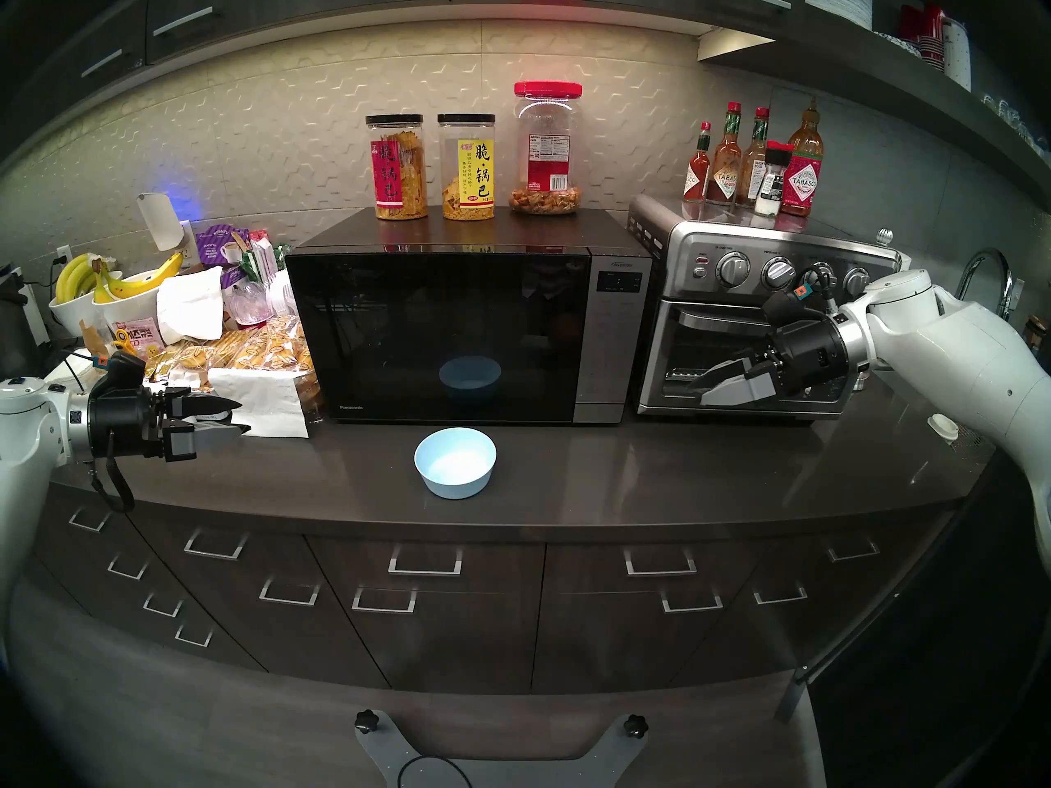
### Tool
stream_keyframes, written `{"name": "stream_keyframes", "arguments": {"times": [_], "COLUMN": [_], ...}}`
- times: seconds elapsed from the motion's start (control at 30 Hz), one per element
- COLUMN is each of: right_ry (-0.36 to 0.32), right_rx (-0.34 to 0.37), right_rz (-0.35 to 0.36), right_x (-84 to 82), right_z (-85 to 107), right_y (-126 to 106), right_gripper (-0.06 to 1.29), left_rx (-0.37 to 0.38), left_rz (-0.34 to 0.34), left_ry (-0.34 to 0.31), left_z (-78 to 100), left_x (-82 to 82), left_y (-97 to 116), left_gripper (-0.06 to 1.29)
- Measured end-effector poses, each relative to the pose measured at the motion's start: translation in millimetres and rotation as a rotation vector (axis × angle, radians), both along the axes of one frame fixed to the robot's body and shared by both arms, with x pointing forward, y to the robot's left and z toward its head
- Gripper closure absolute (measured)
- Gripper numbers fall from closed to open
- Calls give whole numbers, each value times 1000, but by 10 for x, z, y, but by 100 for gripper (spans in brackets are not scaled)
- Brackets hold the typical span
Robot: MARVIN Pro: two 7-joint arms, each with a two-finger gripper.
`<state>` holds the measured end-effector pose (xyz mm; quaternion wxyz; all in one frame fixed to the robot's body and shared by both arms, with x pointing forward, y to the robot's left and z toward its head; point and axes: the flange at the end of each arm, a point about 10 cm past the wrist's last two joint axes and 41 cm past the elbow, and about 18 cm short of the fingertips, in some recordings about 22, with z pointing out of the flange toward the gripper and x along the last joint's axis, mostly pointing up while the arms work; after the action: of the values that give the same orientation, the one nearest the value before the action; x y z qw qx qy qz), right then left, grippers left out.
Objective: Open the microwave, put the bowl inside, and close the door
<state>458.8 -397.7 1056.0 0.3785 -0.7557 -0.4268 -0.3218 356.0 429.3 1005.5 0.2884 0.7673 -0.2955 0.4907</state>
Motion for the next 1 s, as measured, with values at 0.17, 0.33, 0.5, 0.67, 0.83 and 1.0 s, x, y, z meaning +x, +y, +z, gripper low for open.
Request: {"name": "stream_keyframes", "arguments": {"times": [0.17,0.33,0.5,0.67,0.83,1.0], "right_ry": [0,0,0,0,0,0], "right_rx": [0,0,0,0,0,0], "right_rz": [0,0,0,0,0,0], "right_x": [0,0,0,0,0,0], "right_z": [0,0,0,-1,-1,-1], "right_y": [0,0,0,0,0,0], "right_gripper": [1,1,1,1,1,1], "left_rx": [2,1,0,1,-7,-21], "left_rz": [-9,-26,-47,-68,-80,-95], "left_ry": [8,19,31,40,46,56], "left_z": [55,79,81,80,71,42], "left_x": [69,128,165,189,207,234], "left_y": [-90,-201,-323,-451,-552,-699], "left_gripper": [1,1,1,1,1,1]}}
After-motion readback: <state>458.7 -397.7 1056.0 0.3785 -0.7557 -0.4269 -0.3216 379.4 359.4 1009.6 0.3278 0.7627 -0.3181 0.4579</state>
